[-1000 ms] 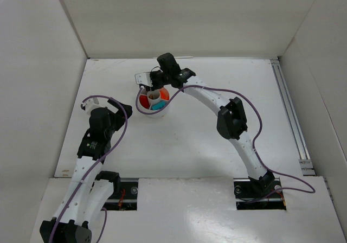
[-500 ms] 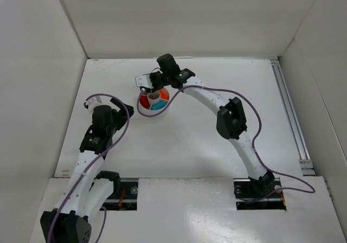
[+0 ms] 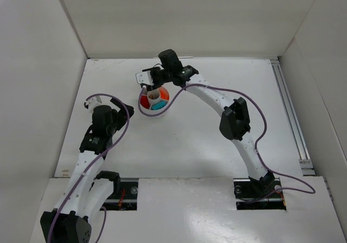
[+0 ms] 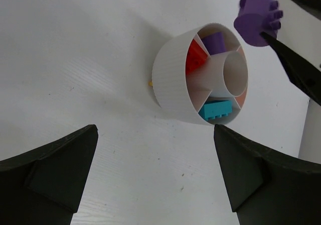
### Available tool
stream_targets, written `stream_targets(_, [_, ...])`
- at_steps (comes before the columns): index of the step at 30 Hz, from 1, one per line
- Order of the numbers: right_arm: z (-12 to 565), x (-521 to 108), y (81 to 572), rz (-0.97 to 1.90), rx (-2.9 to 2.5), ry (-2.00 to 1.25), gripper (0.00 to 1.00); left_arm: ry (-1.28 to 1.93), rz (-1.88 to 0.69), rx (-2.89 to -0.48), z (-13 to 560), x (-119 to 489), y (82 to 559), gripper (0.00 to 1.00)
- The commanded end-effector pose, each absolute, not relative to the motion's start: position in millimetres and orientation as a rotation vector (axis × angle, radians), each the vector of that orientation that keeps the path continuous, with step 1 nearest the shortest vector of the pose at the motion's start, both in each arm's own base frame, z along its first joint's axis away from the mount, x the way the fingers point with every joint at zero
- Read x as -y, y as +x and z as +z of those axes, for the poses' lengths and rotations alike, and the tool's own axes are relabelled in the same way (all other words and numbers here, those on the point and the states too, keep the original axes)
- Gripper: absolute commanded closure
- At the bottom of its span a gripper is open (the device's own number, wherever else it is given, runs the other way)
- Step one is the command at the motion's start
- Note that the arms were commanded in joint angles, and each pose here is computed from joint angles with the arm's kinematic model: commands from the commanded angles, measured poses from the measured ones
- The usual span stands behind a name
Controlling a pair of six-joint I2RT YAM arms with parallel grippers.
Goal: Sort the legos into containers by color
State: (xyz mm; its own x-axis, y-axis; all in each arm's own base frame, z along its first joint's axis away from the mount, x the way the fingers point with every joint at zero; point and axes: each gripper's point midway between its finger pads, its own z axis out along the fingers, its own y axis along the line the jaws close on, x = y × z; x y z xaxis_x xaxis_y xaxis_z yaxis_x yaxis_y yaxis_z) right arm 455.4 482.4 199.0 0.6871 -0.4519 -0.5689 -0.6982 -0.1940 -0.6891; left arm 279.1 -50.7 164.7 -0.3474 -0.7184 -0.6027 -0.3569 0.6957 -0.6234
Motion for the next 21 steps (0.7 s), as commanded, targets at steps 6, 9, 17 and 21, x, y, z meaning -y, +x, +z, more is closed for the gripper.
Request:
stream_targets(6, [287.5, -480.3, 429.7, 0.279, -0.743, -1.756, 0.47, -0.786, -0.515, -1.896, 194.1, 51.9, 279.2, 0.0])
stream_targets(9, [284.6, -479.3, 428.5, 0.291, -0.76, -1.76, 0.43, -0.786, -0.515, -1.896, 194.1, 51.9, 279.2, 0.0])
stream_targets(17, [301.0, -473.7, 428.7, 0.261, -0.766, -1.721, 0.42, -0.795, -0.52, -1.893, 194.8, 51.8, 277.4, 0.0])
stream_targets(21, [301.2, -467.8, 434.0, 0.259, -0.862, -1.678, 0.42, -0.813, -0.515, -1.893, 193.9, 51.5, 284.2, 0.0])
